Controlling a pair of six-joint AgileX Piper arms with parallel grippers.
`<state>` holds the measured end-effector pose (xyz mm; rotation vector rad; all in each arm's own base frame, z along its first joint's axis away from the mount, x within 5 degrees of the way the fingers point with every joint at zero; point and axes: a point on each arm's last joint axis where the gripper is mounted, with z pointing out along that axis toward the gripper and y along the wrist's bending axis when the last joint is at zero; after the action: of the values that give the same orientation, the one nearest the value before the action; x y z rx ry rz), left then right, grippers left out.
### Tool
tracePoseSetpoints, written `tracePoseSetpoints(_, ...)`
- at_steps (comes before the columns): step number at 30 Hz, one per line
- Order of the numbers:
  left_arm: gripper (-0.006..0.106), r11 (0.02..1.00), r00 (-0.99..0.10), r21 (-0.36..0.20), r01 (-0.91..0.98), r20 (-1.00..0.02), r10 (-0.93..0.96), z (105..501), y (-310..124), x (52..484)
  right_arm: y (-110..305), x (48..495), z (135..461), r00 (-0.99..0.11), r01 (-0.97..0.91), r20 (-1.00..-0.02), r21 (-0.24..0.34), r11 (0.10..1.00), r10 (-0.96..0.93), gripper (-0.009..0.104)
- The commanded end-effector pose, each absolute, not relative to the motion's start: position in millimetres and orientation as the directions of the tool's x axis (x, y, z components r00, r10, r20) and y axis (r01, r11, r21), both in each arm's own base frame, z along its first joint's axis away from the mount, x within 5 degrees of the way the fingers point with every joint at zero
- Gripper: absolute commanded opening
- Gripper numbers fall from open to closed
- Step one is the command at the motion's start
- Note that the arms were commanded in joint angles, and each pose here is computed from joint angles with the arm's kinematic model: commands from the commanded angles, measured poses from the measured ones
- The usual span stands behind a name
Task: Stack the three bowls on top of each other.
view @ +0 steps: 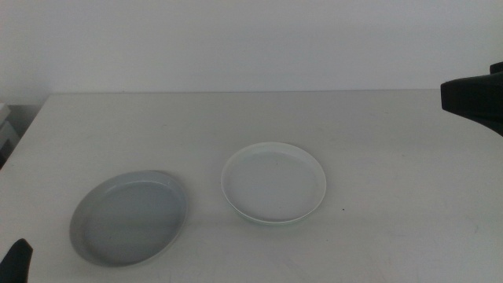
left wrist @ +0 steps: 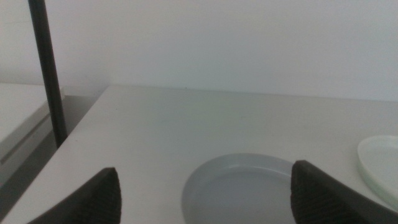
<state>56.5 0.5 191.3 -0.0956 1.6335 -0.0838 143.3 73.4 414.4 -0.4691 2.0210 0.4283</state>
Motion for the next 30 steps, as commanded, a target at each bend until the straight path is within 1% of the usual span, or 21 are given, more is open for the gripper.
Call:
tracePoseSetpoints(1, 0.105, 0.996, 0.024, -0.085, 0.008, -0.996, -0.085, 200.1, -0.2, 55.5, 72.4, 143.2, 428.5, -0.36, -0.495, -0.926, 0.088, 0.865, -0.112, 0.055)
tracePoseSetpoints(5, 0.105, 0.998, 0.024, -0.057, 0.006, -0.998, -0.057, 200.1, 0.0, 55.5, 72.2, 143.3, 428.4, -0.359, -0.494, -0.927, 0.085, 0.865, -0.114, 0.055)
tracePoseSetpoints(8, 0.105, 0.998, 0.027, -0.055, 0.005, -0.998, -0.055, 200.9, 0.0, 55.4, 72.2, 143.3, 428.4, -0.359, -0.494, -0.927, 0.085, 0.865, -0.114, 0.055)
tracePoseSetpoints(9, 0.105, 0.998, 0.03, -0.057, 0.002, -0.998, -0.057, 203.3, 0.2, 55.7, 72.2, 143.3, 428.4, -0.359, -0.494, -0.927, 0.085, 0.865, -0.114, 0.055)
tracePoseSetpoints(13, 0.105, 0.995, 0.015, -0.096, -0.021, -0.995, -0.096, 220.2, 1.5, 59.2, 72.2, 143.3, 428.4, -0.359, -0.494, -0.927, 0.085, 0.865, -0.114, 0.055)
tracePoseSetpoints(17, 0.105, 0.994, -0.038, -0.102, -0.034, -0.994, -0.103, 249.6, 2.3, 66.9, 72.2, 143.3, 428.4, -0.359, -0.494, -0.927, 0.085, 0.865, -0.114, 0.055)
tracePoseSetpoints(22, 0.105, 0.99, -0.172, -0.126, -0.061, -0.976, -0.135, 295.3, 3.2, 78.6, 72.2, 143.3, 428.4, -0.359, -0.494, -0.927, 0.085, 0.865, -0.114, 0.055)
tracePoseSetpoints(27, 0.105, 0.988, -0.326, -0.121, -0.094, -0.934, -0.145, 339.6, 4.6, 93.5, 72.2, 143.3, 428.4, -0.359, -0.494, -0.927, 0.085, 0.865, -0.114, 0.055)
tracePoseSetpoints(30, 0.105, 0.987, -0.449, -0.109, -0.119, -0.88, -0.152, 357.3, 5.5, 103.8, 72.2, 143.3, 428.4, -0.359, -0.494, -0.927, 0.085, 0.865, -0.114, 0.055)
